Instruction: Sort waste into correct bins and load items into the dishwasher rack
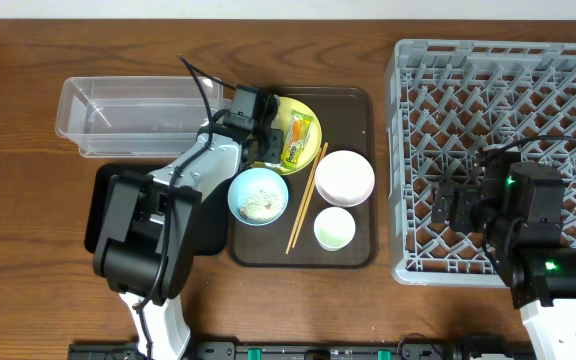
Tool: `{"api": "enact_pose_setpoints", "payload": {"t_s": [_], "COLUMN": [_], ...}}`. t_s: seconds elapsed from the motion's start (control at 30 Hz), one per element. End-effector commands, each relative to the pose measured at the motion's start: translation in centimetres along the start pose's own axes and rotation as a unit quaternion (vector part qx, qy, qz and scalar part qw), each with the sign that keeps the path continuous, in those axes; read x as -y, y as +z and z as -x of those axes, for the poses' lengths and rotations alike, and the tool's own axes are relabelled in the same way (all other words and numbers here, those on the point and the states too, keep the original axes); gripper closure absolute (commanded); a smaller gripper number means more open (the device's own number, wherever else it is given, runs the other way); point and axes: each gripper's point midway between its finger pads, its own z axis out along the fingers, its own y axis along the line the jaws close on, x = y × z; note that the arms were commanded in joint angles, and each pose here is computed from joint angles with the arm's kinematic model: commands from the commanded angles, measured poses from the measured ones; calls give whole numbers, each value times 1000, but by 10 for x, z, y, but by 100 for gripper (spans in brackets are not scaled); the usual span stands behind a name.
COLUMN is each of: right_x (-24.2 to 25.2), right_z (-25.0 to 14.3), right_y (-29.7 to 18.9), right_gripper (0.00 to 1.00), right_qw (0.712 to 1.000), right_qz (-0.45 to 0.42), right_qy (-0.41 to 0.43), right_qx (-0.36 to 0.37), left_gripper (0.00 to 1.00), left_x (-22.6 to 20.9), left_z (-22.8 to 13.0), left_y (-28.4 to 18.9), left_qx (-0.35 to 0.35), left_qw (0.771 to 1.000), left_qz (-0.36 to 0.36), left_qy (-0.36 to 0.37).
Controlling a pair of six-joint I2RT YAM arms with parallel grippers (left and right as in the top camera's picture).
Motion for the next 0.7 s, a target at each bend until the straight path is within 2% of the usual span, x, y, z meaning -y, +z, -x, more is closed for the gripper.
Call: {"api": "enact_pose_setpoints", "payload": {"t_s": [0.0,0.17,0.4,0.67], "right_x": [-3,-3,-3,-3], "right_z": [9,9,9,9], "right_y": [-5,-5,-5,-5], "right_gripper": [1,1,1,1], "right_qw": [1000,1000,1000,1000], "right_qz": [4,4,4,4], "right_qy": [-9,-9,-9,-9], "right_qx": [12,12,12,12], "left_gripper": [71,94,94,94], "left_x": [5,4,0,-15], "left_z": [2,-1,21,74], "left_y": [1,1,-25,-108], "left_qx": [-2,-7,32,141], "left_qw": [1000,1000,999,990], "left_qz": [-1,2,13,31], "left_qy": [10,10,8,-7]}}
